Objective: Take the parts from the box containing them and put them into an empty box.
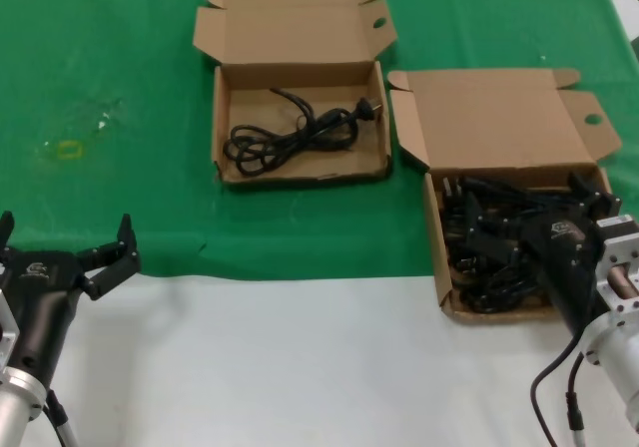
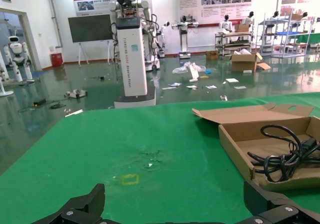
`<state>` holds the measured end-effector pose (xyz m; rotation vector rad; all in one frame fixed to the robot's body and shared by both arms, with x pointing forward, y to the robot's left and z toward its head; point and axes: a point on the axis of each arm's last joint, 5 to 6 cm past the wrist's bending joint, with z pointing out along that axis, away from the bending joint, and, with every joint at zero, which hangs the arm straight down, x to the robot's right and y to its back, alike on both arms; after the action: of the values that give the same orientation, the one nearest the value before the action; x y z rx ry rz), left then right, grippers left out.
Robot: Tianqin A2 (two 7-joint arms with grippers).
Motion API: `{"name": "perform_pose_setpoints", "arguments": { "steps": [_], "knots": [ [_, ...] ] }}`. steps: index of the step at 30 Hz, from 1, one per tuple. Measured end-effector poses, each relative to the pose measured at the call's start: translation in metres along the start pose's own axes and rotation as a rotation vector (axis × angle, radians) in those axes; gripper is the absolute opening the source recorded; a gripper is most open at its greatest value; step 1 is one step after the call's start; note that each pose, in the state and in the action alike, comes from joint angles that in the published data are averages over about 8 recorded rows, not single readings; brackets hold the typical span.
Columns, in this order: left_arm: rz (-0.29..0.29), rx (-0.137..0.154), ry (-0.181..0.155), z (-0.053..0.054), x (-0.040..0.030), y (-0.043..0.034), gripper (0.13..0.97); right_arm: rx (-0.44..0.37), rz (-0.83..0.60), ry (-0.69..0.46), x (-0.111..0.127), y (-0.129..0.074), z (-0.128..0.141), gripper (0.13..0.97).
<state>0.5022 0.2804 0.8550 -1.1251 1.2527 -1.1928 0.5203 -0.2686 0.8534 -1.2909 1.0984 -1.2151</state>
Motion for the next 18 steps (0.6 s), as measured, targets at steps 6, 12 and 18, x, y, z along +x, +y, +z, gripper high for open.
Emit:
{"name": "perform_pose_setpoints", "arguments": {
  "steps": [6,12,18],
  "knots": [
    [0.000,0.000,0.000,0.0000,0.0000,0.0000,0.966,0.000,0.000,0.000,0.0000,0.0000,0.0000,0.966],
    [0.000,0.000,0.000,0.0000,0.0000,0.0000,0.966,0.000,0.000,0.000,0.0000,0.0000,0.0000,0.966],
    [0.000,0.000,0.000,0.0000,0.0000,0.0000,0.966,0.000,0.000,0.000,0.0000,0.0000,0.0000,0.966]
  ]
}}
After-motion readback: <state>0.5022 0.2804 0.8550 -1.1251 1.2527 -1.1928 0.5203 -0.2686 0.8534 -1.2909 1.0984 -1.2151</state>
